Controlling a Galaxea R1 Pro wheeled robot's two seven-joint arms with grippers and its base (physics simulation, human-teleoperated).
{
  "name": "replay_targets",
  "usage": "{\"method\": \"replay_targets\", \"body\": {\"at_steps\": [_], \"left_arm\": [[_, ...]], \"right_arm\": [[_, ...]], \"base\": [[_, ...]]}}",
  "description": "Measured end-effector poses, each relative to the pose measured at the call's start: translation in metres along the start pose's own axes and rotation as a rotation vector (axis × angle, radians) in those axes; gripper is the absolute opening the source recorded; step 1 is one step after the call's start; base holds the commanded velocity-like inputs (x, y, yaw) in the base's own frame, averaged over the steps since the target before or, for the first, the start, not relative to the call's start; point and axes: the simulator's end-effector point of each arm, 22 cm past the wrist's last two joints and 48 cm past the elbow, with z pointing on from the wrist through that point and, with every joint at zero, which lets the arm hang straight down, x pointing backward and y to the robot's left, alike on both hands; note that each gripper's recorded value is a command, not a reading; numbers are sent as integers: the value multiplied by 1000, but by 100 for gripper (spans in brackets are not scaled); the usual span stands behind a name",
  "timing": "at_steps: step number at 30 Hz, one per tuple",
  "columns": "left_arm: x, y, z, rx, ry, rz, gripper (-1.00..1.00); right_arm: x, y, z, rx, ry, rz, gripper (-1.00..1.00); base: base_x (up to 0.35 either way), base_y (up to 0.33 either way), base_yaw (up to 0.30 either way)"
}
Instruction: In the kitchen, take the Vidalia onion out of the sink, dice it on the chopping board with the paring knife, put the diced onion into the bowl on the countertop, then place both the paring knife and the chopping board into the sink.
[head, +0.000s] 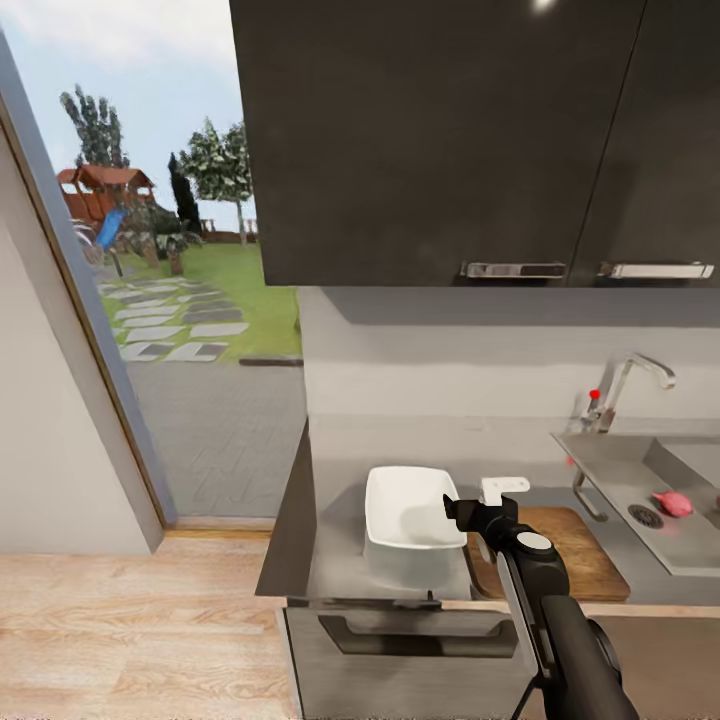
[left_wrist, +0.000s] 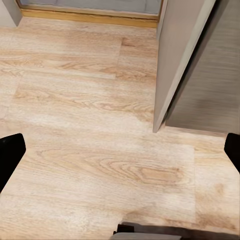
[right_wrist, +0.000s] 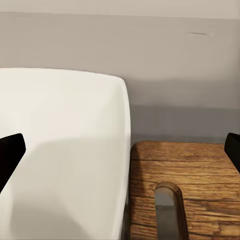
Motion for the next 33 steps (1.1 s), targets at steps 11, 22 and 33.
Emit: {"method": "replay_targets", "body": {"at_steps": [11,22,33], "left_arm": [[5,0,-1,-1,16,2,100],[10,1,-2,-3,35,3,100],[15,2,-4,-6,52,5,100]], "right_arm": [[8,0,5,0,17,0,100],[17,1,9,-2,33,0,100],[25,1,14,-4,50,0,100]], "base": [[0,0,0],[0,0,0],[0,0,0]]}}
